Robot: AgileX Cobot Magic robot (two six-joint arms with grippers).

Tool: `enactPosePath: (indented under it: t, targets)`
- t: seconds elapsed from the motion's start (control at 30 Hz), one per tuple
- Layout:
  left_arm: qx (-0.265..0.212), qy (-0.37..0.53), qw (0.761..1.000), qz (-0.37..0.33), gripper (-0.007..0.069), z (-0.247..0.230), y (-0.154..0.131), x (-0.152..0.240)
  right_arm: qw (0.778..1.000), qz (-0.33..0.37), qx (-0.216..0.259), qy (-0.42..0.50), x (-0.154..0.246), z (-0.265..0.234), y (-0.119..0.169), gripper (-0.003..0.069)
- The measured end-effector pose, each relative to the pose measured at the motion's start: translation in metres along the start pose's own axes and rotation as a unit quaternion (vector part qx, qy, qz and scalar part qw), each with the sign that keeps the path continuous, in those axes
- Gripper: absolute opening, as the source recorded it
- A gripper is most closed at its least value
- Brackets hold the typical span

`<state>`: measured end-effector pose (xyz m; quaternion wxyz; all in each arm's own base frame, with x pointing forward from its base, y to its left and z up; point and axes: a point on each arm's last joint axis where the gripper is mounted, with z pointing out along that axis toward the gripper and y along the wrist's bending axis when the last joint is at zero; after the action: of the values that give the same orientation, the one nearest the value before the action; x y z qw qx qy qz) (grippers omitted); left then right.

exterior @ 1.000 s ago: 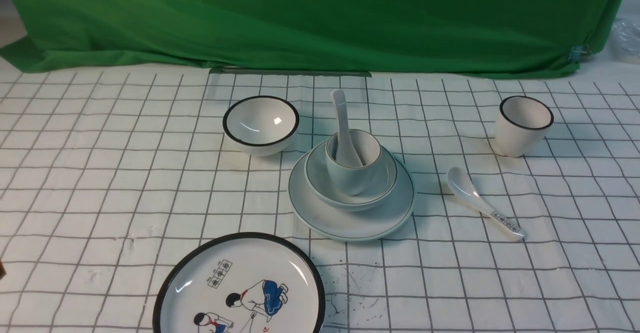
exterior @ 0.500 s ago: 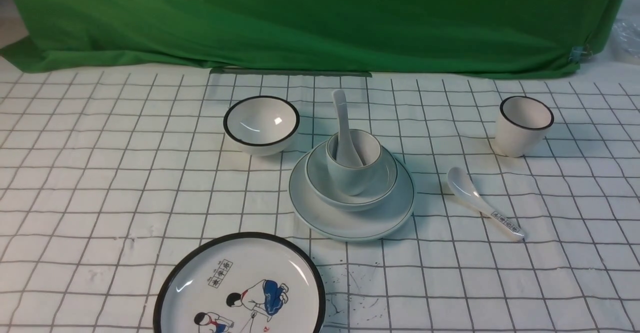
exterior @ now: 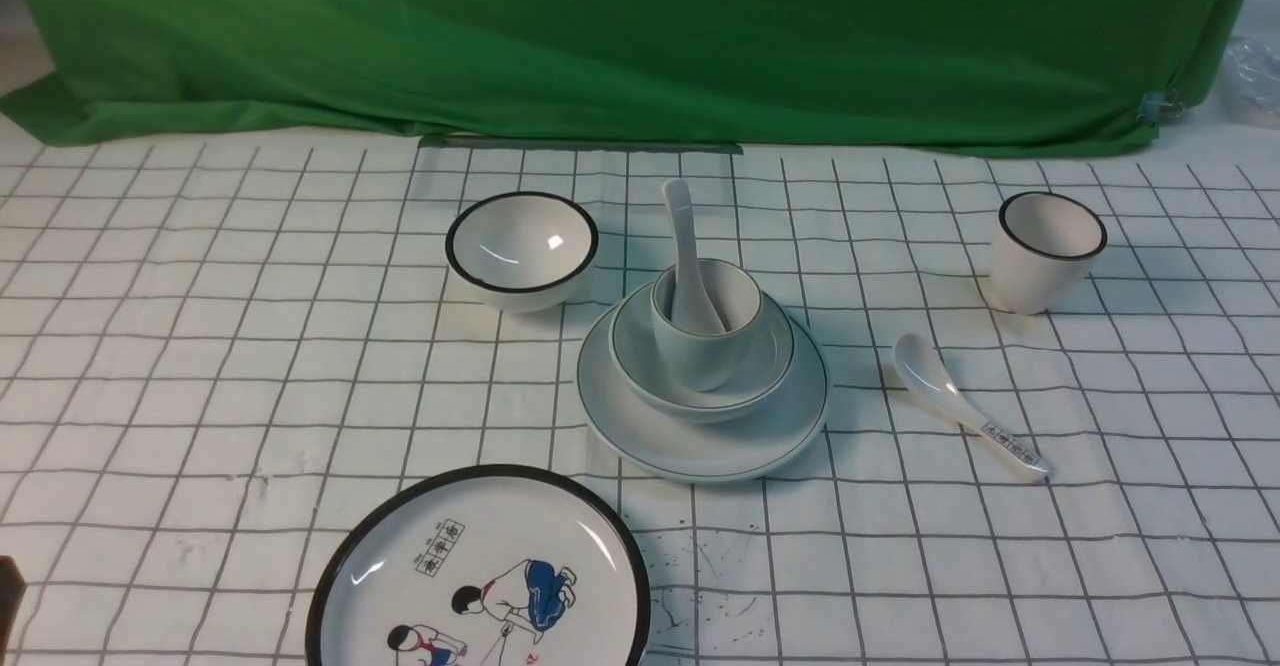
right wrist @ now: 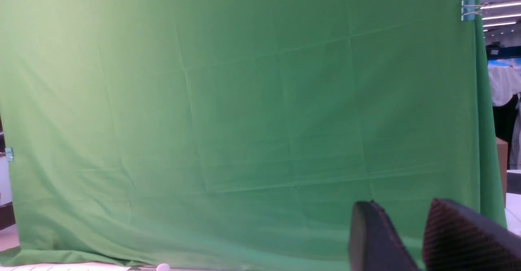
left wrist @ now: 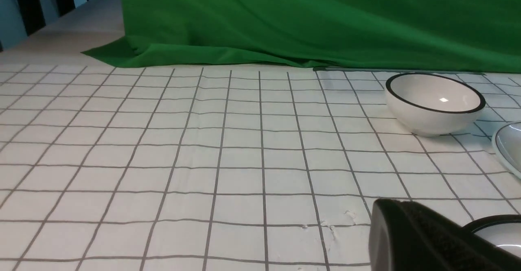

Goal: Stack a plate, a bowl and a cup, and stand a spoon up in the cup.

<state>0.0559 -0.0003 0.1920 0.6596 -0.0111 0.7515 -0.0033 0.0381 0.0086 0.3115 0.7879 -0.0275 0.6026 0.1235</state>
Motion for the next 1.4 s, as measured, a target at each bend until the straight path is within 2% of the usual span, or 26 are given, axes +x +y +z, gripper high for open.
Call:
enactPosePath:
  t: [0.93, 1.2, 1.33, 1.4]
  targets:
    - [-0.002, 0.001, 1.000, 0.008, 0.0001, 0.000, 0.000, 0.000, 1.000, -0.004, 0.000, 0.000, 0.000, 0.000, 0.000, 0.0237]
    - [-0.002, 0.001, 1.000, 0.009, 0.0001, 0.000, 0.000, 0.000, 0.990, -0.135, -0.014, 0.049, 0.010, 0.000, 0.001, 0.0237]
    - [-0.002, 0.001, 1.000, 0.009, 0.0001, 0.000, 0.000, 0.000, 0.983, -0.168, -0.015, 0.073, 0.020, 0.000, 0.000, 0.0237]
    - [-0.002, 0.001, 1.000, 0.009, 0.0001, 0.000, 0.000, 0.000, 0.983, -0.160, -0.011, 0.090, 0.025, 0.000, -0.002, 0.0237]
